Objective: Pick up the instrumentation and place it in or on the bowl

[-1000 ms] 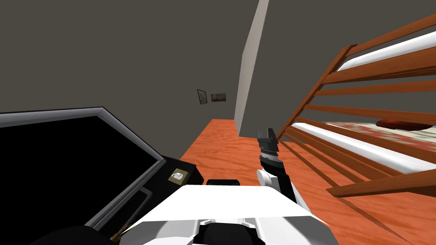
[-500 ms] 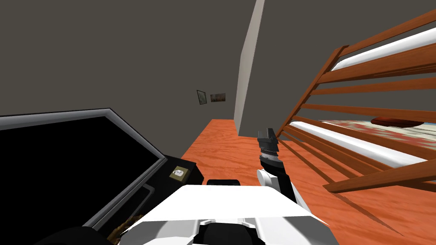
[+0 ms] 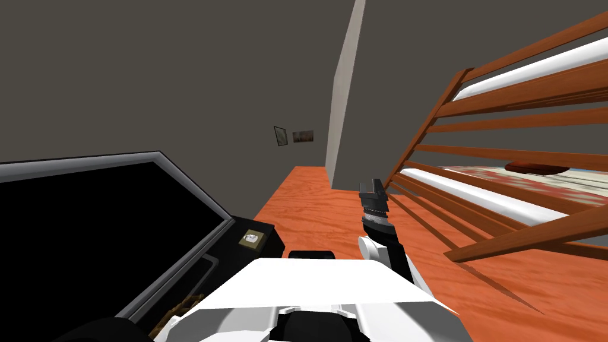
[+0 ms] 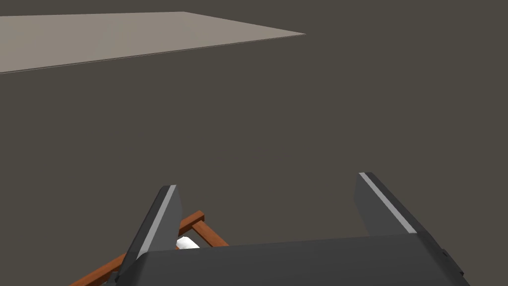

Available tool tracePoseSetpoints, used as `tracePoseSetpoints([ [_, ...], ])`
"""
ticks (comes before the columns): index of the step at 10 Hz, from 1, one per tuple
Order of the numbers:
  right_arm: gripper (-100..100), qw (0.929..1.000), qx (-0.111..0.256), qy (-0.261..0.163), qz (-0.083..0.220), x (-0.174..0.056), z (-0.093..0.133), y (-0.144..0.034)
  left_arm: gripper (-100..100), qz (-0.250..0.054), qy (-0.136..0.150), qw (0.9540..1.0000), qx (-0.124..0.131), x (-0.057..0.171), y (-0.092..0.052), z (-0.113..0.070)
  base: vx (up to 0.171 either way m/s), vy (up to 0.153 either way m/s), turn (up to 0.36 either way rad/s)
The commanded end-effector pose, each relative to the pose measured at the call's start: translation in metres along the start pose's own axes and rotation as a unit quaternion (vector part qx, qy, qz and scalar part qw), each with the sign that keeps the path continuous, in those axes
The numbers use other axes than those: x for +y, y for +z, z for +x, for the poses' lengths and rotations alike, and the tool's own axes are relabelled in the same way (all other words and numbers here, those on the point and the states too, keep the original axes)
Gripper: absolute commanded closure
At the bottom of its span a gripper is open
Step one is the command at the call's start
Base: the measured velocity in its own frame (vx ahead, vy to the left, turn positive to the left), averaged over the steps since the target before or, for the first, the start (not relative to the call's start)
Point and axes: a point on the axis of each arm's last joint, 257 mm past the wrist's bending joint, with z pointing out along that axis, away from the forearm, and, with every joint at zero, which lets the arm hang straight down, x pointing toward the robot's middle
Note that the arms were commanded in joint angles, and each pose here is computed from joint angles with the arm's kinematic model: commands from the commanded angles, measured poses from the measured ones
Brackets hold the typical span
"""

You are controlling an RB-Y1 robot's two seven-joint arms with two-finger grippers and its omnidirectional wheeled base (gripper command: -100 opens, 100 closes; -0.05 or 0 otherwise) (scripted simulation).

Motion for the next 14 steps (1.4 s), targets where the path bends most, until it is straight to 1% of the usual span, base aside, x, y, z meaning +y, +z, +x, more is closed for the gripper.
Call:
tracePoseSetpoints([
  [1,0,1.0,0.0,0.0,0.0,0.0,0.0,0.0,100,0.002,-0.004,1.0,0.009,-0.009,-0.013,0.004,-0.036,0.001,-0.021],
  [2,0,1.0,0.0,0.0,0.0,0.0,0.0,0.0,100,0.003,-0.004,0.9999,0.011,-0.013,-0.017,0.006,-0.038,-0.004,-0.024],
  [3,0,1.0,0.0,0.0,0.0,0.0,0.0,0.0,100,0.004,-0.002,0.9999,0.013,-0.019,-0.025,0.009,-0.055,-0.011,-0.008],
  [5,0,1.0,0.0,0.0,0.0,0.0,0.0,0.0,100,-0.001,0.009,0.9999,0.011,-0.022,-0.034,0.016,-0.069,-0.009,0.005],
  [7,0,1.0,0.0,0.0,0.0,0.0,0.0,0.0,100,-0.022,0.024,0.9995,0.002,-0.007,-0.032,0.023,-0.096,0.044,0.029],
  [9,0,1.0,0.0,0.0,0.0,0.0,0.0,0.0,100,-0.036,0.03,0.9989,-0.003,0.006,-0.029,0.024,-0.085,0.104,0.021],
  [14,0,1.0,0.0,0.0,0.0,0.0,0.0,0.0,100,-0.076,0.043,0.9961,-0.018,0.044,-0.02,0.025,-0.031,0.099,0.023],
])
